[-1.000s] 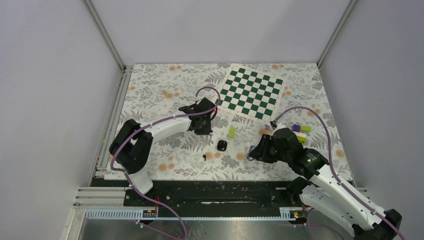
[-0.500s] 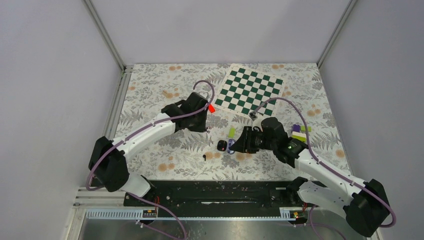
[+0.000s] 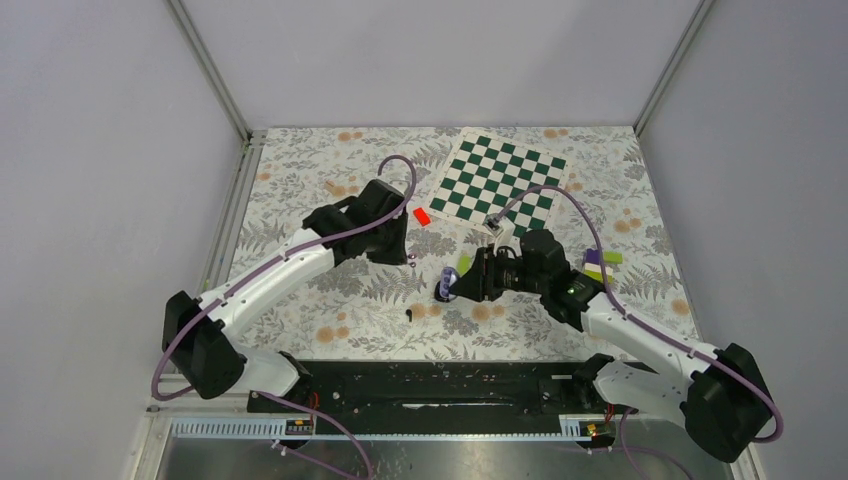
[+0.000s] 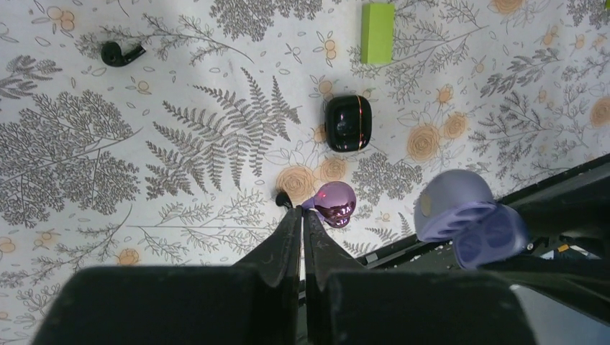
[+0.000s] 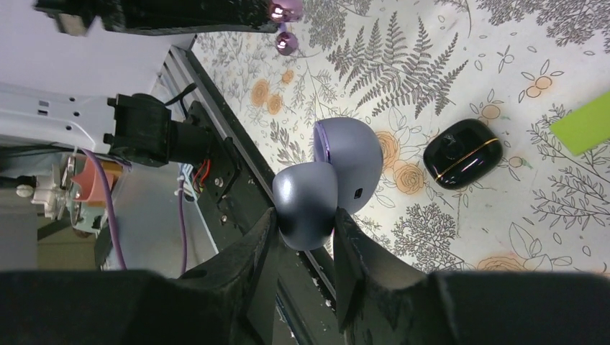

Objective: Insert the wireless bluetooth earbuds into the charging case
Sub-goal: Place the earbud in the charging case.

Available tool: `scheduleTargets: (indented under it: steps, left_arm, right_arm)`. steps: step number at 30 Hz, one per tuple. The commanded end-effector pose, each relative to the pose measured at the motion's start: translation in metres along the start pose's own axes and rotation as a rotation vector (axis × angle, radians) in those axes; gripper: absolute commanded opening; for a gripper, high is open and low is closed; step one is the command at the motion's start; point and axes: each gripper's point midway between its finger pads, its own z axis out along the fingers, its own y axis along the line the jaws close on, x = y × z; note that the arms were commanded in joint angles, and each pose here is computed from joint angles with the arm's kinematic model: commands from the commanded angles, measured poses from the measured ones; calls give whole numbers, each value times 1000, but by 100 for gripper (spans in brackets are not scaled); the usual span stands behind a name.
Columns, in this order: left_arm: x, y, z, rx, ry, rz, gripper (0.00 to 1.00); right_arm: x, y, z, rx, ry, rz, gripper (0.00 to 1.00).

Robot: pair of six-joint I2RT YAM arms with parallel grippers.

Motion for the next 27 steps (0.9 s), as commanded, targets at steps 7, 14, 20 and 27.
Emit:
scheduleTargets:
  steps: [7, 14, 20, 27]
  left_arm:
    - [8, -33, -22, 126, 12, -39, 0]
    - [19, -43, -19, 108, 28, -122, 0]
    - [22, -45, -10, 90, 50, -143, 0]
    - [17, -51, -9, 101, 43, -145, 0]
  right_arm:
    - [-4, 1, 20, -43, 39, -35, 0]
    - [-12, 0, 23, -19, 21, 15, 0]
    - [-15, 1, 22, -11, 13, 32, 0]
    - [-15, 4, 21, -25, 9, 35, 0]
